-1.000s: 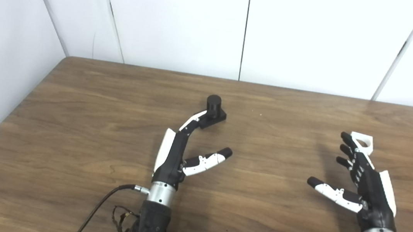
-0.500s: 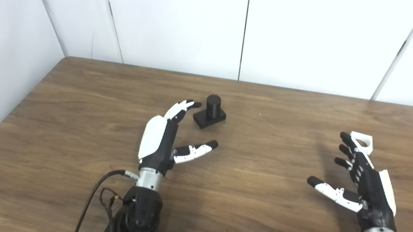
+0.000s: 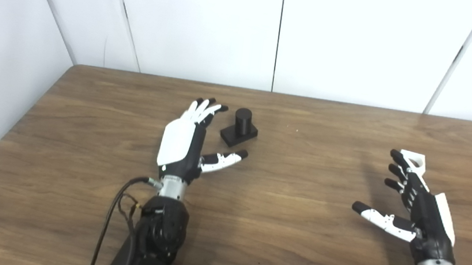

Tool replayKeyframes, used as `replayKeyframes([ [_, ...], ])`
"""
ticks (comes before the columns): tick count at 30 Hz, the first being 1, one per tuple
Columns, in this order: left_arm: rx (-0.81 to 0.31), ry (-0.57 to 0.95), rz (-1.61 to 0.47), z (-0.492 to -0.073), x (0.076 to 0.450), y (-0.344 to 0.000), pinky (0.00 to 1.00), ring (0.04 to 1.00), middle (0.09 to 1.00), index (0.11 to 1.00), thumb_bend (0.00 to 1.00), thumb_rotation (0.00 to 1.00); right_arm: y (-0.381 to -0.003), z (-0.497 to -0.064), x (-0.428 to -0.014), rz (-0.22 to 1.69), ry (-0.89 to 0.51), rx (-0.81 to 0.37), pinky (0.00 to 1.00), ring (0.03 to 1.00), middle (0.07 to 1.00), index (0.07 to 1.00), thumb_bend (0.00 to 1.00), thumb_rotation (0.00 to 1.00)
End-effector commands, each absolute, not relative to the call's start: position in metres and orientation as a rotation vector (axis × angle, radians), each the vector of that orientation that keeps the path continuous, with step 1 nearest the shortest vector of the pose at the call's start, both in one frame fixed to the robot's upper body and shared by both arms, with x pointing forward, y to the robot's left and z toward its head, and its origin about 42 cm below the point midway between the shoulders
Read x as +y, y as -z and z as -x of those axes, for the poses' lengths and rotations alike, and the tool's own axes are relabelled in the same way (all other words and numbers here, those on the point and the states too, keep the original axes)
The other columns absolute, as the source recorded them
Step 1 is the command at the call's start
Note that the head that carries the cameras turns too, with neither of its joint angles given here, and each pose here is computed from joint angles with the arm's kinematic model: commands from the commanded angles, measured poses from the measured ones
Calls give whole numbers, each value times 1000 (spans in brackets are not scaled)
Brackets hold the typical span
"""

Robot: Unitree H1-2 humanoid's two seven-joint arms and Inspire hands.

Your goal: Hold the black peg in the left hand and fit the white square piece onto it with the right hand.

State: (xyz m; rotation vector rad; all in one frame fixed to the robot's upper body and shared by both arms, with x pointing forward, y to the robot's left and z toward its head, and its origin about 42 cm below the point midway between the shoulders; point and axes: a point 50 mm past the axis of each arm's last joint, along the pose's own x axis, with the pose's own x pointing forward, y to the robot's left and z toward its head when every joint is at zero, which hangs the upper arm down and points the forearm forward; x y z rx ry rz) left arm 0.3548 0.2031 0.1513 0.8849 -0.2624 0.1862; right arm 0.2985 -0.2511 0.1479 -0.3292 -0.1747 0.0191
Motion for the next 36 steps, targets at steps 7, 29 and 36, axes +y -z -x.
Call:
replayKeyframes([
  [7, -282, -212, -939, -385, 204, -170, 948, 995, 955, 796, 832, 443, -166, -303, -249, 328, -25, -256, 823, 913, 934, 892, 736, 134],
  [29, -224, -200, -1035, -422, 208, -157, 914, 974, 944, 770, 821, 455, -162, -300, -249, 340, -15, -243, 820, 910, 938, 864, 739, 136],
  [36, -201, -178, -1048, -430, 207, -150, 920, 975, 942, 785, 824, 454, -162, -298, -250, 349, -13, -242, 823, 913, 937, 856, 746, 134],
])
